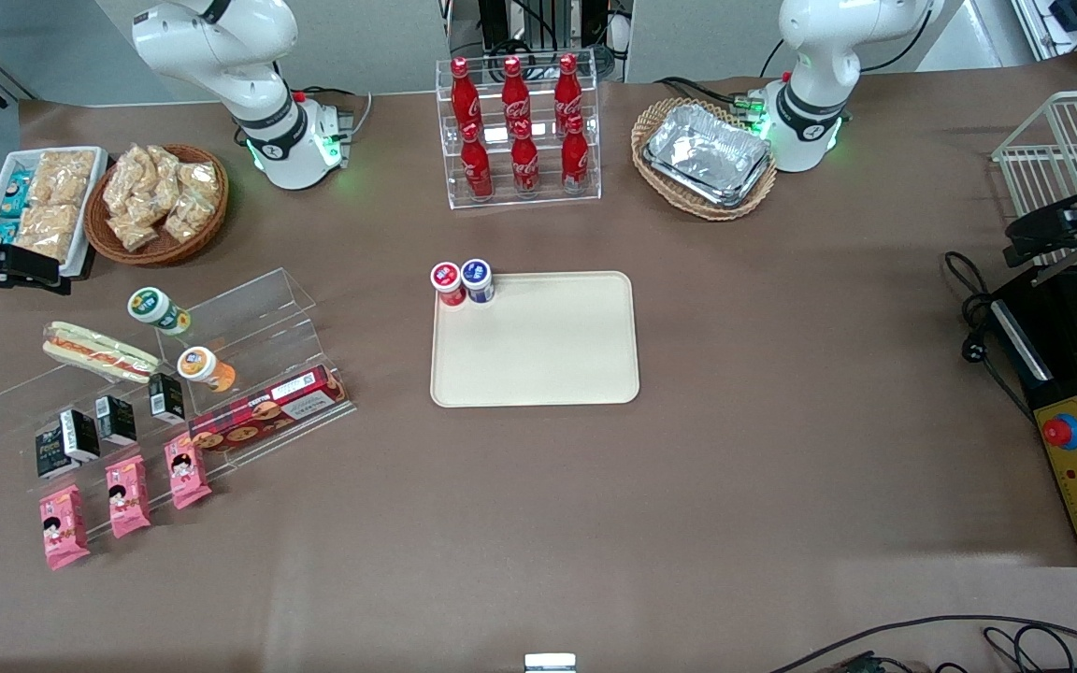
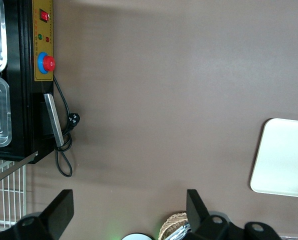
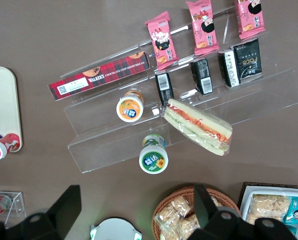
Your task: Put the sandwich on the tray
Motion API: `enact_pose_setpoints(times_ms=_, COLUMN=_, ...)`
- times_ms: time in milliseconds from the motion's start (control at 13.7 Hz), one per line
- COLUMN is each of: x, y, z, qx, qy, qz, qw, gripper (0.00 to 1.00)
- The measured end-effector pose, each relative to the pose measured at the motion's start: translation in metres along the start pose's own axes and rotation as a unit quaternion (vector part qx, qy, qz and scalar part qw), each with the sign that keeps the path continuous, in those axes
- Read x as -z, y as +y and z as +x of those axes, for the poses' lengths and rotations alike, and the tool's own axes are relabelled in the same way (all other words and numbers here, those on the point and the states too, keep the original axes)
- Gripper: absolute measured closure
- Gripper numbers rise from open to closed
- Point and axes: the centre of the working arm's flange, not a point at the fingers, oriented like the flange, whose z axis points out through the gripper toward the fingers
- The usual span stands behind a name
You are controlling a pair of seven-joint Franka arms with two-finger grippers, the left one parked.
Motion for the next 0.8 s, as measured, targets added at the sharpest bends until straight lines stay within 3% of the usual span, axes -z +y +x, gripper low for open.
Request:
enact_pose_setpoints(times_ms=219, x=-0.009, y=0.003, z=-0.001, qx=-0.002, qy=-0.009, qz=0.003, qw=0.9999, gripper=0.00)
enact_pose_setpoints(times_ms=511, x=-0.016, y=0.021, z=-0.006, qx=-0.089, qy=-0.016, qz=0.007, qw=0.9959, gripper=0.00)
enact_pose_setpoints(times_ms=657, x=-0.018, y=0.021, z=-0.006, qx=-0.149, qy=-0.018, qz=0.007, qw=0.9887, gripper=0.00)
enact_pose_setpoints(times_ms=803, x=-0.019, y=0.019, z=-0.006, qx=-0.231, qy=-0.020, qz=0.007, qw=0.9727, gripper=0.00)
